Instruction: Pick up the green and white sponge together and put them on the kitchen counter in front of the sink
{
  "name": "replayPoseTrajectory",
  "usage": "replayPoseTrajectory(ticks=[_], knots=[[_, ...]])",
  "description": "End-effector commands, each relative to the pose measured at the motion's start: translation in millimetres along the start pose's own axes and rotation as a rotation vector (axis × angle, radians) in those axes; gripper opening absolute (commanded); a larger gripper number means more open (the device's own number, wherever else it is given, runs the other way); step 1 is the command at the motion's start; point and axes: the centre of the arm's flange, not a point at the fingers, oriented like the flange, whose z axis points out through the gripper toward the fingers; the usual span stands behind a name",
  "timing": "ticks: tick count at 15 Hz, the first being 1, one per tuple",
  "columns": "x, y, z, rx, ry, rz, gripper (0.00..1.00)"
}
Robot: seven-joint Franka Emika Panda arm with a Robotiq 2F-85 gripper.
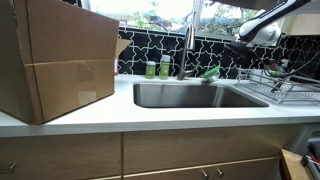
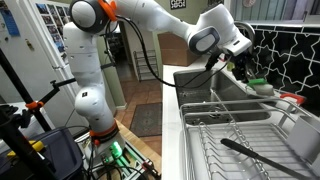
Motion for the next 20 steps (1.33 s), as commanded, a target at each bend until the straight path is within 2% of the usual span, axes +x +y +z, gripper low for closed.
replayPoseTrajectory(ticks=[1,11,14,15,20], knots=[[15,-5,27,0.027,-0.013,0.027,1.0],[27,-1,67,0.0,-0.061,-0.103,1.0],[28,-5,75,0.003,-0.064,-0.141,0.95],[28,-7,76,0.01,-0.064,-0.151,0.9],[24,-15,84,0.038,-0.078,-0.197,0.91]])
